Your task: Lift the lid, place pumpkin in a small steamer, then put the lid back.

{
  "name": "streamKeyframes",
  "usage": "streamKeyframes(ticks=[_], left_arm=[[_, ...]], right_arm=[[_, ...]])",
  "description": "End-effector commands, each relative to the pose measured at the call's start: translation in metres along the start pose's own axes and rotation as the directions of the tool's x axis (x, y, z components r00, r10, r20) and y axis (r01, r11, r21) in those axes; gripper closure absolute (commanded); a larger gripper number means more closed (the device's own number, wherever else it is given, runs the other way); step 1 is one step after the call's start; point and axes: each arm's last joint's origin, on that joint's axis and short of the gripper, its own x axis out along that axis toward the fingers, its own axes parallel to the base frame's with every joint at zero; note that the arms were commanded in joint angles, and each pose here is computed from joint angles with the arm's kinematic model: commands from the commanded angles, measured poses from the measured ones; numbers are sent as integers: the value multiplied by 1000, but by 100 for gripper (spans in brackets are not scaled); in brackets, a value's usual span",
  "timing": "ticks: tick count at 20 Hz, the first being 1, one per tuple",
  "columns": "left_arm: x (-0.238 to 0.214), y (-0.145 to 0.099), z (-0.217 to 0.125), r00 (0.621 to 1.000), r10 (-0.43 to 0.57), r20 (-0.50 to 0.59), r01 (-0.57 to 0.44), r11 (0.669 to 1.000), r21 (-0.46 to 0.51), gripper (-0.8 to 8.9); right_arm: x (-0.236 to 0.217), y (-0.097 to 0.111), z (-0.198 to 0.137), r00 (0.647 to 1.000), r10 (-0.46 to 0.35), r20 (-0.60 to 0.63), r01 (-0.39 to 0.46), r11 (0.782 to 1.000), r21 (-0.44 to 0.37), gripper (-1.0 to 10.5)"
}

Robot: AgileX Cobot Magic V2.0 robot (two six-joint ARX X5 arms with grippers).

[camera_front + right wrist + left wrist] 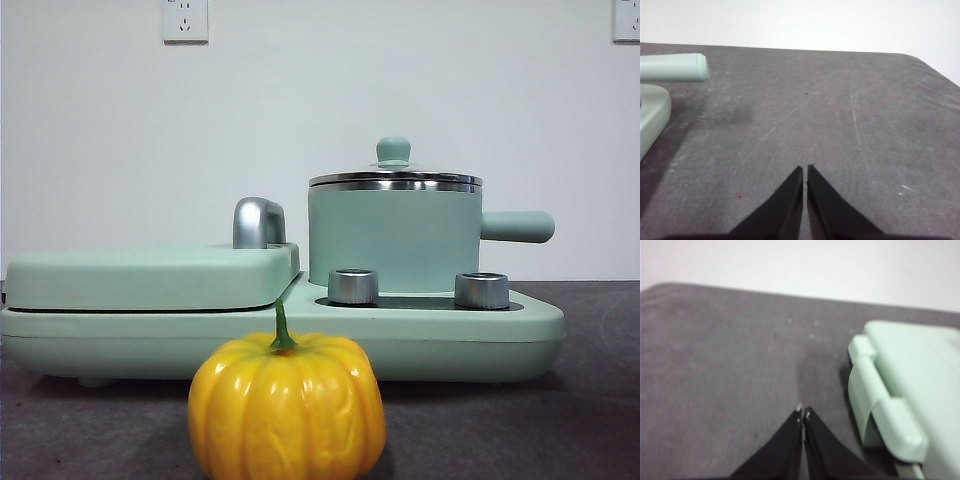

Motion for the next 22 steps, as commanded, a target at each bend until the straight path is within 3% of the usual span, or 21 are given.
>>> streamKeyframes(ticks=[1,8,11,14,18,22], left_arm=[[1,0,-2,1000,-2,24,3,1000,-10,807],[1,0,3,998,-8,67,19,987,-157,807],[1,0,3,997,-11,72,29,969,-245,807],[1,-1,7,993,-16,116,55,939,-339,807],[-2,-2,21,967,-32,253,123,927,-355,807],[-8,-4,37,912,-51,408,190,932,-308,807]], right_arm=[[0,0,-1,1000,0,3,0,1000,9,935],[0,0,4,999,0,51,-3,999,49,935],[0,0,7,997,0,81,-10,992,123,935],[-1,0,13,990,6,143,-40,971,235,935],[-5,0,30,948,11,319,-101,959,266,934],[-12,0,47,885,12,465,-149,954,260,934]])
